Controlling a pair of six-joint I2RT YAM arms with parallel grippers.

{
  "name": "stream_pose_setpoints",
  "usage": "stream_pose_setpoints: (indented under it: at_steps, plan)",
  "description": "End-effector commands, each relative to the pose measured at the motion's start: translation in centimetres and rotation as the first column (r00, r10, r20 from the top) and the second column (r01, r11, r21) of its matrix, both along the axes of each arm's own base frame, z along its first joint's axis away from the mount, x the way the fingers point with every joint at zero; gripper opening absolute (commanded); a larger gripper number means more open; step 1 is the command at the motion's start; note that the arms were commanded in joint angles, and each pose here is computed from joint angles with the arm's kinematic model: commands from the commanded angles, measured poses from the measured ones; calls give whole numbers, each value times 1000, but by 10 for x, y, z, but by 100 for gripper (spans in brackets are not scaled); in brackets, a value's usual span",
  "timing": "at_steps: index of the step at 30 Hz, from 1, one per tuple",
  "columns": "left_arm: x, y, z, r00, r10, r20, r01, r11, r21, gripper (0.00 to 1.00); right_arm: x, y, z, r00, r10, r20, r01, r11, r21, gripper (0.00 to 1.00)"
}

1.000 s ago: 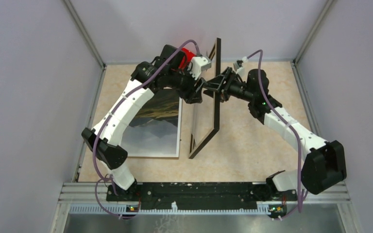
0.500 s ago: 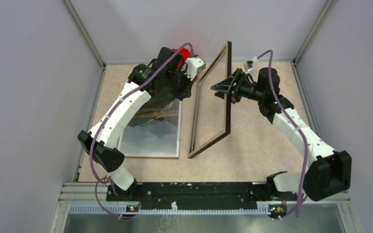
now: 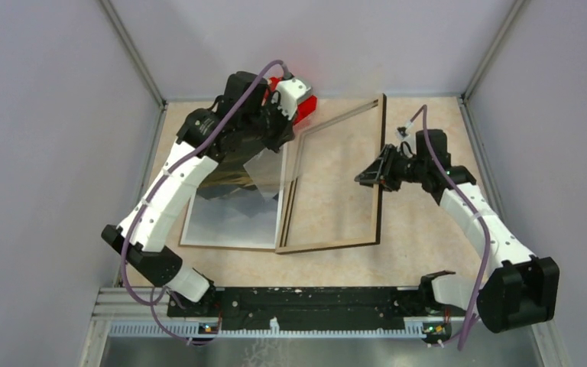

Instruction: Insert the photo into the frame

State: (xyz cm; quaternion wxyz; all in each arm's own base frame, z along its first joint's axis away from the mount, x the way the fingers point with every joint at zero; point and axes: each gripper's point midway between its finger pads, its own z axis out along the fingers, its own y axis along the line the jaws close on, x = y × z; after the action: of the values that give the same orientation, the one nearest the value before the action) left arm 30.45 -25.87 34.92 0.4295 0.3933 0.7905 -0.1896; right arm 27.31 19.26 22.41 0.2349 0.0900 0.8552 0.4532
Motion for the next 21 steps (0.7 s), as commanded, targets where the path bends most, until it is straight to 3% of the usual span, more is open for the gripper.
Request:
stream_pose_setpoints:
  at_steps: [1, 8, 15, 21]
  plan:
    - [11, 11, 65, 974, 68, 216, -47, 994, -100, 0, -11, -16, -42, 999, 44, 23, -40, 985, -166, 13]
    - [17, 41, 97, 905, 176, 387, -142, 983, -114, 0, -22, -42, -100, 998, 6, -62, -26, 943, -331, 9]
    - [18, 44, 79, 910, 186, 371, -161, 982, -96, 0, -28, -73, -157, 985, -75, -155, -15, 862, -507, 6]
    - [21, 43, 76, 909, 195, 368, -170, 981, -98, 0, -13, -90, -178, 969, -170, -179, 27, 793, -609, 5]
